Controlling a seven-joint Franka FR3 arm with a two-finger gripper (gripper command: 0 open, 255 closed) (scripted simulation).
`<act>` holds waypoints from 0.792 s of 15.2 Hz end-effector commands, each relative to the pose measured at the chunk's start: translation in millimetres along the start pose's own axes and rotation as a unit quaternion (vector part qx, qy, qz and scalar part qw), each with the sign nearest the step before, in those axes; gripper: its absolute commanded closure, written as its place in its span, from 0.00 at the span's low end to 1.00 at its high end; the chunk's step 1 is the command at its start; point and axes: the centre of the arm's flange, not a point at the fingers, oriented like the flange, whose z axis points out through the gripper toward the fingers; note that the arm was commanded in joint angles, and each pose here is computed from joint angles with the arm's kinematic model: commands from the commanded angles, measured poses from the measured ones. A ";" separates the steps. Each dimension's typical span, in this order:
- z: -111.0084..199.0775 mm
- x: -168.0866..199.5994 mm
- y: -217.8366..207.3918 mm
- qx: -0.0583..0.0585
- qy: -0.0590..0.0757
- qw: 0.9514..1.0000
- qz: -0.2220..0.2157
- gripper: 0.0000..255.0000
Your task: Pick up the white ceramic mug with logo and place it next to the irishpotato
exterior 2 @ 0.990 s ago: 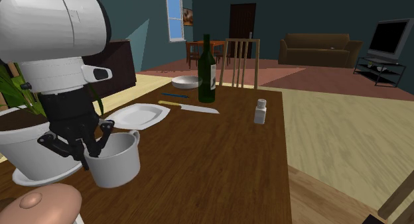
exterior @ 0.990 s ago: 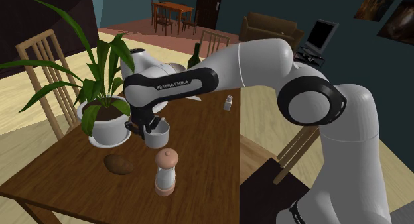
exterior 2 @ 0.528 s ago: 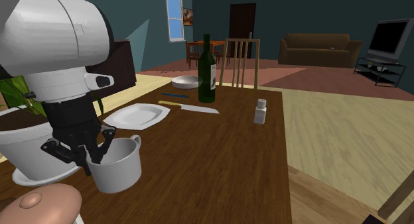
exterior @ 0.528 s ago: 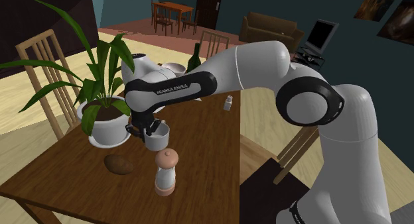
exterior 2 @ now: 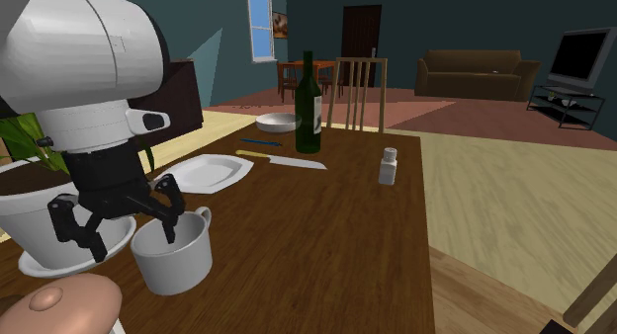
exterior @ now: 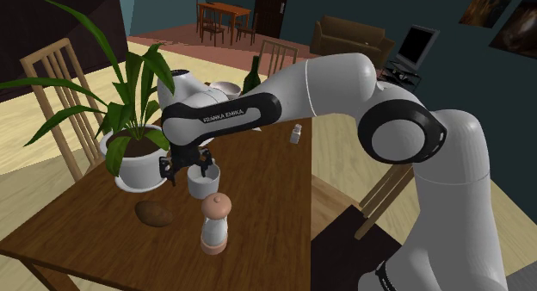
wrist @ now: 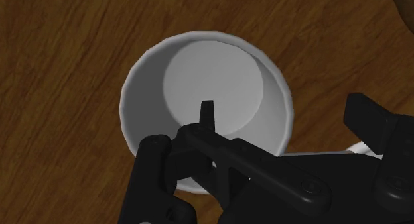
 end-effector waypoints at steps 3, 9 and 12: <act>-39.6 0.0 0.0 0.000 0.000 1.000 0.000 0.00; -50.0 0.0 0.0 0.000 0.000 1.000 0.000 0.00; -50.0 0.0 0.0 0.000 0.000 1.000 0.000 0.00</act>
